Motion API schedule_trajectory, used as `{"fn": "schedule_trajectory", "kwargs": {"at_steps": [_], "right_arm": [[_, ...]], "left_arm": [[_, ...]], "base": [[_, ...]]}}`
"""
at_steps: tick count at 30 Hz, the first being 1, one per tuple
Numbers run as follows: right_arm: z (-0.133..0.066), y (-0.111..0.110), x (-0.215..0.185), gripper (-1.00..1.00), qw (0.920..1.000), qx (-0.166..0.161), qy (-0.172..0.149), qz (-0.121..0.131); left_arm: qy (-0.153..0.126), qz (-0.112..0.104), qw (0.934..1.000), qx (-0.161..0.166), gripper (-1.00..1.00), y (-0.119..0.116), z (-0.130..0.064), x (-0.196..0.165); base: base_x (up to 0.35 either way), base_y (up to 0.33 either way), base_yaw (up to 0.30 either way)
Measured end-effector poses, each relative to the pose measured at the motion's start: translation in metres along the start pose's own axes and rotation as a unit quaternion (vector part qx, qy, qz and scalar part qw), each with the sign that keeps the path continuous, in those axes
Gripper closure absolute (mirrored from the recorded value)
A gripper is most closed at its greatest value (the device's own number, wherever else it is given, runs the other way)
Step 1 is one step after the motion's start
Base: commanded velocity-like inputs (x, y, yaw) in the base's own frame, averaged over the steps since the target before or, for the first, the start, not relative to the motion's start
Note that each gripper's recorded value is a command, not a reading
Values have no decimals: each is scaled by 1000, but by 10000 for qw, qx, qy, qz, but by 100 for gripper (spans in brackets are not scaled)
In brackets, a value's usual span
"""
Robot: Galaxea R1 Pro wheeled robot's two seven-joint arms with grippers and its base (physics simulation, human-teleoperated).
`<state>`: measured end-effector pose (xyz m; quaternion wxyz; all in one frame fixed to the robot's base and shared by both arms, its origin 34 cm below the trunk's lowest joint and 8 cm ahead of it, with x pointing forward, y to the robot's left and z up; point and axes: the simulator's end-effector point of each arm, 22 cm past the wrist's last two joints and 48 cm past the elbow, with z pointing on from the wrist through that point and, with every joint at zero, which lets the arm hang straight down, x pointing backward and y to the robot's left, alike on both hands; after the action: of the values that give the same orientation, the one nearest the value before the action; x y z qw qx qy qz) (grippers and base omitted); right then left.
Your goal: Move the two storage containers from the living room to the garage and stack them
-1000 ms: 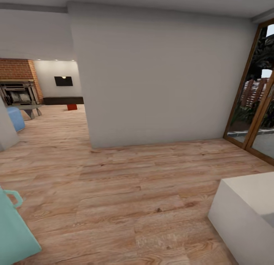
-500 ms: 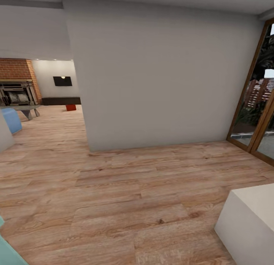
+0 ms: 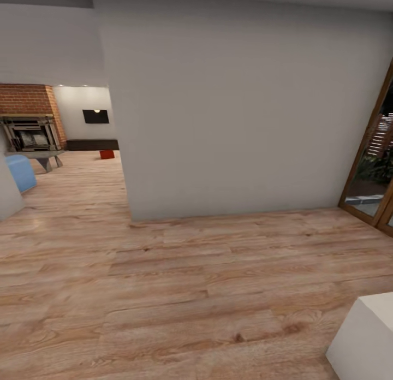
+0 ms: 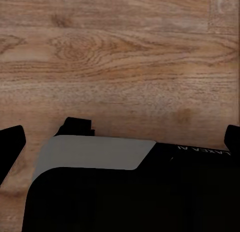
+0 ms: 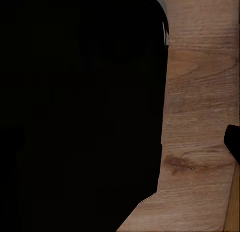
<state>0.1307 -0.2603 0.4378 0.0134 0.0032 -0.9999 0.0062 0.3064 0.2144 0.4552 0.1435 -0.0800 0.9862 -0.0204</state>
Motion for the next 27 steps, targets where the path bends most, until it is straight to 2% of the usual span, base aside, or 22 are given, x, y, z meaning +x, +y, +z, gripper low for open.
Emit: {"fn": "schedule_trajectory", "kwargs": {"at_steps": [6, 14, 27], "right_arm": [[0, 1, 0, -100, 10000, -8, 0, 8], [0, 0, -1, -100, 10000, 3, -9, 10], [0, -1, -1, -100, 10000, 8, -11, 12]], "left_arm": [[0, -1, 10000, 0, -100, 0, 0, 0], [-7, 0, 10000, 1, -100, 0, 0, 0], [-7, -1, 10000, 1, -100, 0, 0, 0]], "base": [[315, 0, 25], [315, 0, 144], [313, 0, 33]]}}
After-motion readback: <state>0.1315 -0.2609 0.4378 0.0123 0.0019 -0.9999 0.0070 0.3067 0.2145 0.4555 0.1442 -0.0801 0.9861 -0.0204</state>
